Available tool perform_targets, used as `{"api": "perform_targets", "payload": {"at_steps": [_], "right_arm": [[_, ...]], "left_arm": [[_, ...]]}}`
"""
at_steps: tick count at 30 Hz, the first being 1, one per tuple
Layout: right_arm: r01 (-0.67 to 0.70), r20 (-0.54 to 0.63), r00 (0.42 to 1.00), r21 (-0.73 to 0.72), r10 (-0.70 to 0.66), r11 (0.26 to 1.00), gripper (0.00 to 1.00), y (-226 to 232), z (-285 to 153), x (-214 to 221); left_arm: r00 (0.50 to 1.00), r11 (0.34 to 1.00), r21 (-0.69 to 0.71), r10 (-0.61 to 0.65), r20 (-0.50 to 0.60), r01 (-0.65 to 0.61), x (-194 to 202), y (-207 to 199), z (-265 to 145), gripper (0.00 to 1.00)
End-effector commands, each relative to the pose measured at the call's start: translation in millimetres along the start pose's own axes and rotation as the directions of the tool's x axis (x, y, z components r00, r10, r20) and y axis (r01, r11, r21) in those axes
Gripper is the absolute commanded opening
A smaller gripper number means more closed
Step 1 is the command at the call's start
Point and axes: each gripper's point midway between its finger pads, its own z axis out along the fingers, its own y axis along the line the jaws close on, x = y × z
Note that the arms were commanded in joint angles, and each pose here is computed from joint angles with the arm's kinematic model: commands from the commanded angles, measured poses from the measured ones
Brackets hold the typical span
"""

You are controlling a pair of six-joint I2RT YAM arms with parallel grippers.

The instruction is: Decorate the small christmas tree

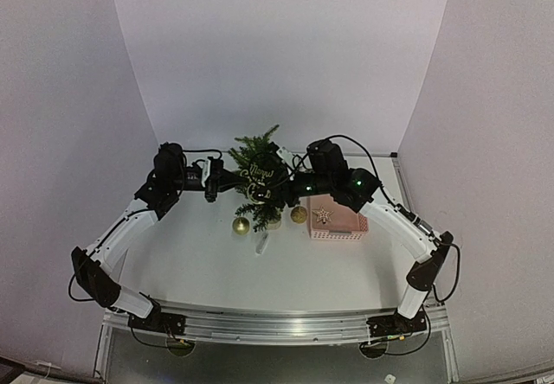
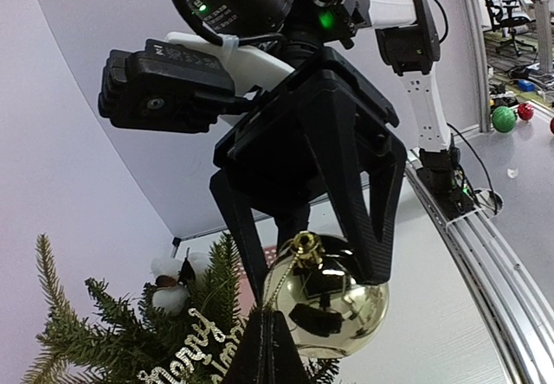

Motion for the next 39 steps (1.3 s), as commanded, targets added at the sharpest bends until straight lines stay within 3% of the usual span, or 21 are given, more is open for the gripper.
{"api": "perform_targets", "payload": {"at_steps": [1,12,22,29,33,39], "right_arm": [[0.027,0.042,0.999,-0.010,-0.026,1.000,0.29,9.8,-8.6,-10.2],[-0.154,-0.065,0.986,0.023,0.155,0.988,0.31,-1.3,-2.0,43.5],[-0.150,-0.078,0.984,0.103,0.158,0.983,0.61,-9.1,-8.2,63.9],[-0.136,-0.068,0.987,0.137,0.146,0.981,0.71,-12.5,-14.1,66.2],[-0.134,-0.062,0.988,0.124,0.142,0.983,0.70,-9.4,-14.1,62.0],[-0.069,0.011,0.998,0.132,0.068,0.989,0.52,-2.3,-13.6,36.8]], "left_arm": [[1.000,0.995,-0.100,-0.008,0.029,0.011,-20.4,15.9,-4.9,0.00],[0.959,0.964,-0.086,-0.262,-0.105,0.253,18.1,-0.4,-6.7,0.00],[0.931,0.945,-0.036,-0.325,-0.168,0.324,31.1,-19.6,9.0,0.00],[0.911,0.934,-0.017,-0.352,-0.217,0.357,38.1,-32.5,17.7,0.00],[0.904,0.932,-0.012,-0.355,-0.236,0.363,38.5,-37.0,22.4,0.00],[0.901,0.950,-0.055,-0.311,-0.303,0.309,43.6,-30.4,19.5,0.00]]}}
